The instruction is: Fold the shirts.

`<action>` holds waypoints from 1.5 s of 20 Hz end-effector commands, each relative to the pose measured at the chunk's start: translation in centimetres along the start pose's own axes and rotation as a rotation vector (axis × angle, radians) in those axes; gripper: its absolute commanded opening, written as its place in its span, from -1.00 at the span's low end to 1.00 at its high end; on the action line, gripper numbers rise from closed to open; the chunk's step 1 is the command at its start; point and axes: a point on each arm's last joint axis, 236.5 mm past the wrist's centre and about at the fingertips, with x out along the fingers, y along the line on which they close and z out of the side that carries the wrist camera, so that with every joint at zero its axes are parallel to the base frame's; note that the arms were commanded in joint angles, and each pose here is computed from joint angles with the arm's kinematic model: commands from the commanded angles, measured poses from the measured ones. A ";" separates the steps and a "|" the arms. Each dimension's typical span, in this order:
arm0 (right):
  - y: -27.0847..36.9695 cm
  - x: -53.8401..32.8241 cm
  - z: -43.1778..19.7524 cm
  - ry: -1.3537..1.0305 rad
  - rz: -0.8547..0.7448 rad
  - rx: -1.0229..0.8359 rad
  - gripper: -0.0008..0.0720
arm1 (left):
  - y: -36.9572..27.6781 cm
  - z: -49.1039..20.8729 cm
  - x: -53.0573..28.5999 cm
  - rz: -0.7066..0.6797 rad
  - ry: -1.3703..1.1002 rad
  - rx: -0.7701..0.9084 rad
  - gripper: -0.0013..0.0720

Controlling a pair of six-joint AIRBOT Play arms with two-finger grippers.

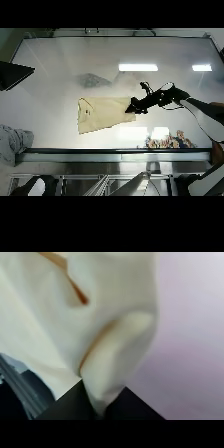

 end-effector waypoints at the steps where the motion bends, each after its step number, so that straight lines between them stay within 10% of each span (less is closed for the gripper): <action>1: 6.8 -0.3 1.1 -0.061 0.244 -0.068 -0.93 | 0.0 0.0 0.0 0.000 0.000 0.000 0.41; 7: 11.5 -21.4 5.8 -0.487 0.039 -0.153 -0.93 | 0.3 0.5 0.0 0.012 -0.022 0.000 0.41; 13: 3.1 -48.8 -2.3 -1.100 -0.219 0.401 -0.93 | 0.9 1.4 -0.1 0.036 -0.060 0.001 0.41; 19: -11.2 -51.3 -23.3 -0.873 -0.686 1.102 -0.93 | 0.8 1.2 -0.1 0.032 -0.051 0.018 0.41; 25: -15.9 -48.5 -31.2 -0.656 -0.841 1.315 -0.92 | 0.8 1.2 0.0 0.031 -0.051 0.018 0.41; 26: -16.3 -47.4 -31.5 -0.622 -0.826 1.329 -0.83 | 0.7 1.2 0.0 0.031 -0.051 0.018 0.41; 28: -16.8 -46.3 -31.5 -0.579 -0.804 1.329 0.78 | 0.5 1.1 0.2 0.024 -0.047 0.021 0.41; 30: -16.6 -46.2 -31.3 -0.577 -0.790 1.326 0.95 | -0.1 0.8 0.7 0.006 -0.032 0.029 0.41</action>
